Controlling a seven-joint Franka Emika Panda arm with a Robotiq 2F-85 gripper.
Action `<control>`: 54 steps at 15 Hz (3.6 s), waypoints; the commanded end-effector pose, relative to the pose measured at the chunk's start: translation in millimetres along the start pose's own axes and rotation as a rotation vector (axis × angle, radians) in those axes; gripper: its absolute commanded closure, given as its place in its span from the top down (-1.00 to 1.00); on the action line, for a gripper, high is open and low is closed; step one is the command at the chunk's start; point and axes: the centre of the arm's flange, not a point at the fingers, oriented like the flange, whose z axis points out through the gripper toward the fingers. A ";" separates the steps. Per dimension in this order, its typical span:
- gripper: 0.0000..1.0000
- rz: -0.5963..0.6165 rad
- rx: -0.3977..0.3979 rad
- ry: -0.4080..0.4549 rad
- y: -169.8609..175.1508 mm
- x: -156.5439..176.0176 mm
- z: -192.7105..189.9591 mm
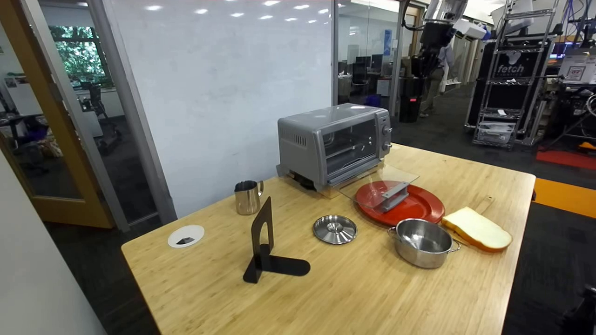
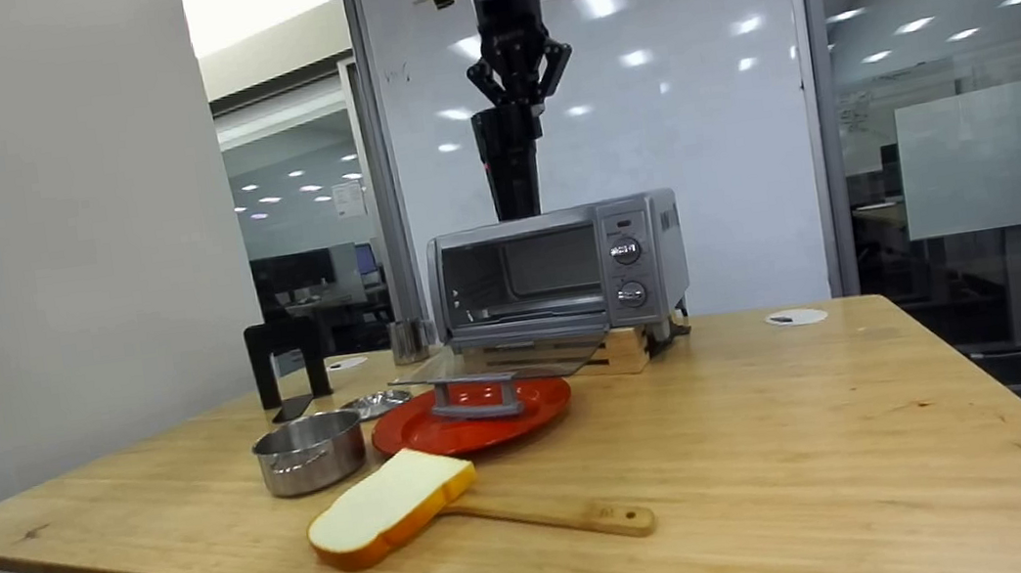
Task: Move the cup from the right to the left side of the table
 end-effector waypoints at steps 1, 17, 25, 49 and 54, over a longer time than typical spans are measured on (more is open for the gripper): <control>-0.97 -0.108 -0.002 0.006 -23.5 15.3 6.5; -0.97 -0.594 0.047 -0.027 -268.1 100.1 34.9; -0.97 -0.656 0.057 -0.005 -296.9 111.8 75.5; -0.87 -0.721 0.061 0.015 -326.4 110.2 127.3; -0.87 -0.722 0.061 0.015 -326.5 110.2 127.3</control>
